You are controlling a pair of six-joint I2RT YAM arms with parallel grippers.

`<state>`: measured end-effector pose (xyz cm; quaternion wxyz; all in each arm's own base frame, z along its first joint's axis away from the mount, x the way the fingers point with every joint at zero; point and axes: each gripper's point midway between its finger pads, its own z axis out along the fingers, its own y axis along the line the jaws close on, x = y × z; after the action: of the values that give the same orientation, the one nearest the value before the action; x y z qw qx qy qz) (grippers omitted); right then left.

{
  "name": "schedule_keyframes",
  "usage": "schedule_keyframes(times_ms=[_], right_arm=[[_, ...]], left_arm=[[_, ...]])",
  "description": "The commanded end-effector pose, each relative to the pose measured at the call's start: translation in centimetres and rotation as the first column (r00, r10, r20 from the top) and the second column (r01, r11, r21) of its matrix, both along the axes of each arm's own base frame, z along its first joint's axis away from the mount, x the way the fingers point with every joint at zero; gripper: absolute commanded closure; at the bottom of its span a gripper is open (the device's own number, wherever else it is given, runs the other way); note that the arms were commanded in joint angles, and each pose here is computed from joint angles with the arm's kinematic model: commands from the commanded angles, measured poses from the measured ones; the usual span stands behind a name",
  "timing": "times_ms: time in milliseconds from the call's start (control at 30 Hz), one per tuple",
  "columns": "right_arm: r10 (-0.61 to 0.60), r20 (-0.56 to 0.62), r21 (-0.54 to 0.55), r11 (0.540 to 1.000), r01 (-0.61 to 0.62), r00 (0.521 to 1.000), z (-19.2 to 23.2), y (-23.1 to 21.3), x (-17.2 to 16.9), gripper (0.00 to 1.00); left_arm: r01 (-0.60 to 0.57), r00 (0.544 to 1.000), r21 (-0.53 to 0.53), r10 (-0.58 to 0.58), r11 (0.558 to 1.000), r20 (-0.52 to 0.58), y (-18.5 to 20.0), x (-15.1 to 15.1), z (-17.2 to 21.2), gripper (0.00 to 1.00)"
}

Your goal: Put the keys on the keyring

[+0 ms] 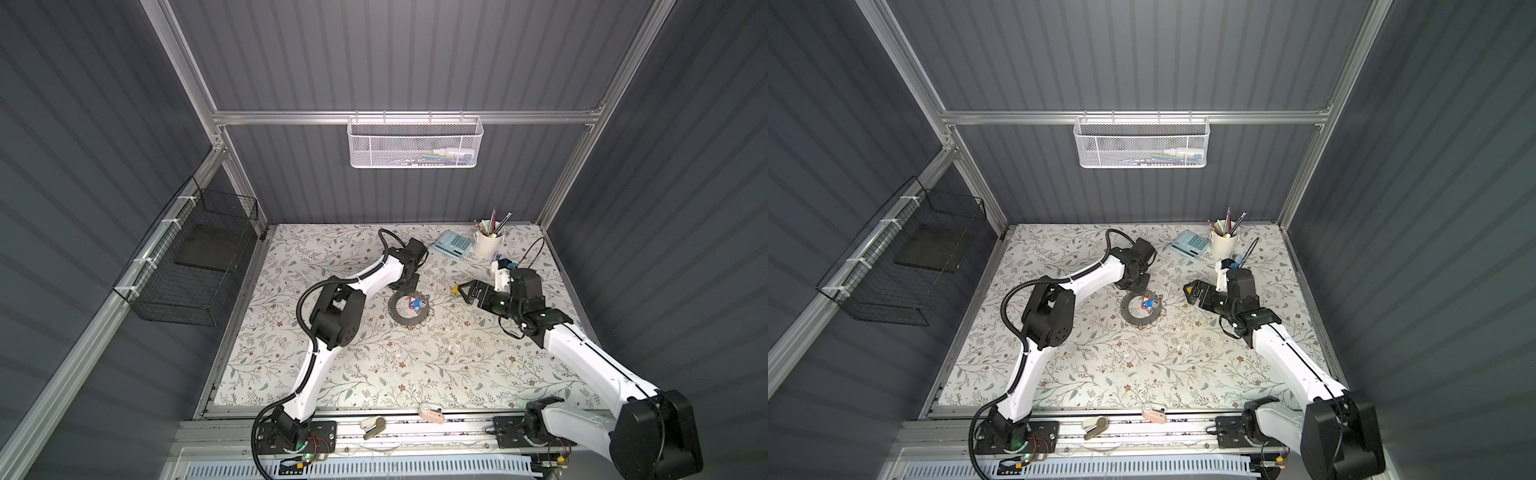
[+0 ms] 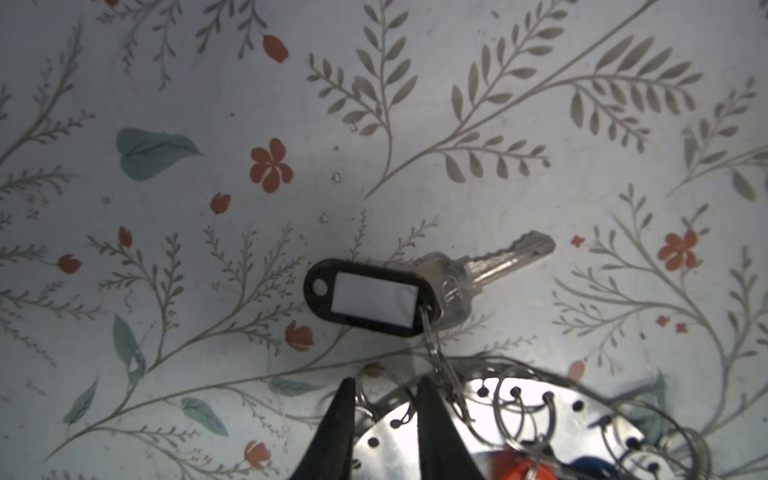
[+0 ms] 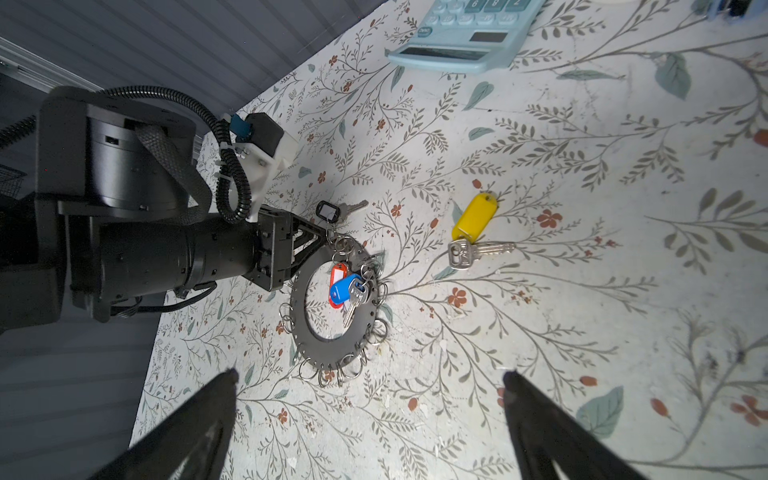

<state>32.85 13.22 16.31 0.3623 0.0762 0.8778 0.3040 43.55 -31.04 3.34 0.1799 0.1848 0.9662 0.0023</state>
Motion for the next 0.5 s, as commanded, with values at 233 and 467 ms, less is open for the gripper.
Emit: schedule_keyframes(times_ms=[233, 467], right_arm=[[0.010, -0.016, -0.011, 1.000, -0.010, 1.000, -0.72, 0.11, -0.04, 0.01], [0.011, -0.016, -0.012, 1.000, -0.011, 1.000, -0.78, 0.15, -0.02, 0.01]], left_arm=[[-0.043, 0.999, 0.068, 0.044, 0.997, -0.006, 0.94, -0.05, -0.84, 0.85], [-0.060, 0.998, 0.101, 0.060, 0.993, 0.003, 1.25, -0.12, -0.81, 0.93]])
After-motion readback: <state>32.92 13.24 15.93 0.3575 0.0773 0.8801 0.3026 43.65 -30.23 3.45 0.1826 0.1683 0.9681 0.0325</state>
